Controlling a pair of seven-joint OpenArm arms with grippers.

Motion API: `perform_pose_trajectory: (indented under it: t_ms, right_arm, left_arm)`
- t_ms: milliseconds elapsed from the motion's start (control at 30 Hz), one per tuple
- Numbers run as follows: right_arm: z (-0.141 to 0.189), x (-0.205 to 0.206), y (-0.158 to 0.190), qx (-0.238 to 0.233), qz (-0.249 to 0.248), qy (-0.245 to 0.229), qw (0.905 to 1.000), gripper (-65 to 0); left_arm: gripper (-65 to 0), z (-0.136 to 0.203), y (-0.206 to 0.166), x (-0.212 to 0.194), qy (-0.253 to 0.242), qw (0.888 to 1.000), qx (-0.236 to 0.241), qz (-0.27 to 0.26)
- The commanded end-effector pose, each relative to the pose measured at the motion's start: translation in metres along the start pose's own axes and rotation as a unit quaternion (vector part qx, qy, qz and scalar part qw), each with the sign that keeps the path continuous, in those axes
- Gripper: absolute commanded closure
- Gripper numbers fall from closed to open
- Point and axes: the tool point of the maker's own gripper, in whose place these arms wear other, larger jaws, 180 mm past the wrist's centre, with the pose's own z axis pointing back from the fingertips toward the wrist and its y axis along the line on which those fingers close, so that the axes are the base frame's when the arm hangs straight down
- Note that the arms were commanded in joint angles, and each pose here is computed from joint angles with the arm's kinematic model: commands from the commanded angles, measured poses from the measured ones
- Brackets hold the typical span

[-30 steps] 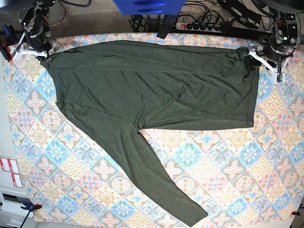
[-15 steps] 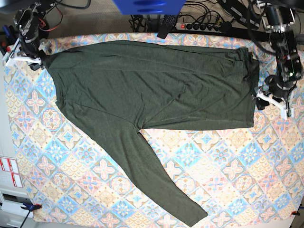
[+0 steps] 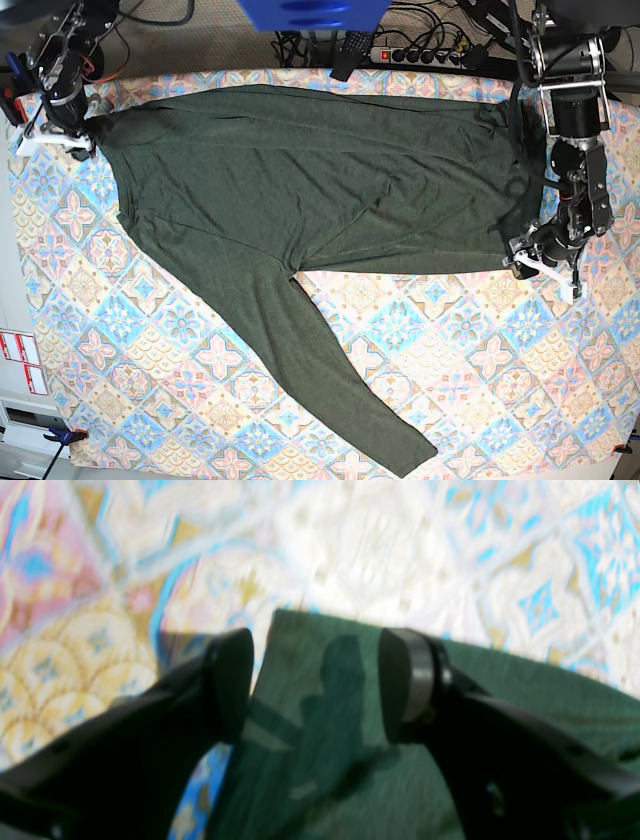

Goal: Fold the T-shirt properly
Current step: 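Release and move both grippers to the shirt's side edges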

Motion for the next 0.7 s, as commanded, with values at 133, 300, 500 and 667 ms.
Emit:
perform_pose_trajectory:
  t_ms: [133, 300, 500, 667]
  right_arm:
    - [0.0, 0.025, 0.02, 0.024, 0.009, -0.032, 0.9991, -14.3]
    - [-0.002, 0.029, 0.026, 0.031, 0.007, -0.036, 0.9988, -14.3]
    - [-0.007, 0.032, 0.035, 0.041, 0.002, -0.034, 0.9986, -14.3]
    - [-0.017, 0.032, 0.063, 0.066, 0.016, -0.031, 0.9972, -14.4]
  left_arm:
    - [-39.4, -0.009, -0.001, 0.007, 0.002, 1.0, 0.002, -0.012]
    - [-39.4, -0.023, -0.009, -0.015, 0.018, 1.0, -0.001, -0.011]
    - [-32.3, -0.032, -0.037, -0.045, 0.051, 0.997, -0.025, -0.048]
    - [-0.3, -0.033, -0.05, -0.063, 0.063, 0.996, -0.039, -0.051]
